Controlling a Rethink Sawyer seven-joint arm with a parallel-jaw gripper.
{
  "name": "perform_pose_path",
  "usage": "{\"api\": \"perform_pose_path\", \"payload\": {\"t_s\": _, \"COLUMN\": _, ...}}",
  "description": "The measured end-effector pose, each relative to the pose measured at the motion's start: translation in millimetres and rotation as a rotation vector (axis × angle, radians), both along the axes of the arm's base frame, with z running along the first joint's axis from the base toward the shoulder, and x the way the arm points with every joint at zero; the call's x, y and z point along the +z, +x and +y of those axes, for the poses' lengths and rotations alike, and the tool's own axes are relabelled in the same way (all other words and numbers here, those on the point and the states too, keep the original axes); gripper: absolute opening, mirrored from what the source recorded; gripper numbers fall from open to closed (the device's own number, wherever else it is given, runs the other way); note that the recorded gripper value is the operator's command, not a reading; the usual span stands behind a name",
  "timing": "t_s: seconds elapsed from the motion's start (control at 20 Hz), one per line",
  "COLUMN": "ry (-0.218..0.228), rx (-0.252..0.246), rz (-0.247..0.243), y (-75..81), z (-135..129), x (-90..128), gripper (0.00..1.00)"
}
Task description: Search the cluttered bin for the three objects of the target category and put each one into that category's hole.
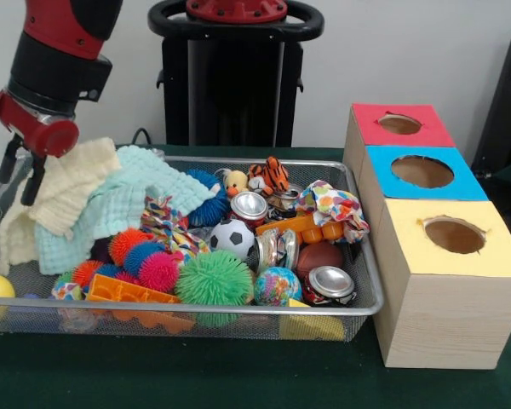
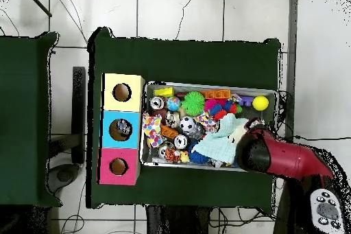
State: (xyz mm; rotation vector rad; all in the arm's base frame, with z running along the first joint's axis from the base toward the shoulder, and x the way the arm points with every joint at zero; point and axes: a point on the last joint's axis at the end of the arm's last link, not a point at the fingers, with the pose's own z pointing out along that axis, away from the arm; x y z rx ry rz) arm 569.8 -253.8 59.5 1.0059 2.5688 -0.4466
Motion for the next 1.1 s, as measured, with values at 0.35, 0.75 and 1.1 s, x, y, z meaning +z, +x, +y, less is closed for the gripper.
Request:
{"api": "perform_pose_path", "payload": {"t_s": 0.35, "ry": 0.102, "rx": -0.137, "rz": -0.014, "y": 4.0, "z": -19.7, "x": 61.5, "gripper": 1.00}}
{"api": "perform_pose_path", "payload": {"t_s": 0.75, "ry": 0.176, "rx": -0.206, "rz": 0.006, "y": 6.4, "z": -7.8, "x": 117.9, "gripper": 1.00}}
{"api": "perform_pose_path", "payload": {"t_s": 1.1, "ry": 0.230, "rx": -0.175, "rz": -0.012, "y": 19.4, "z": 32.2, "x": 134.0, "gripper": 1.00}}
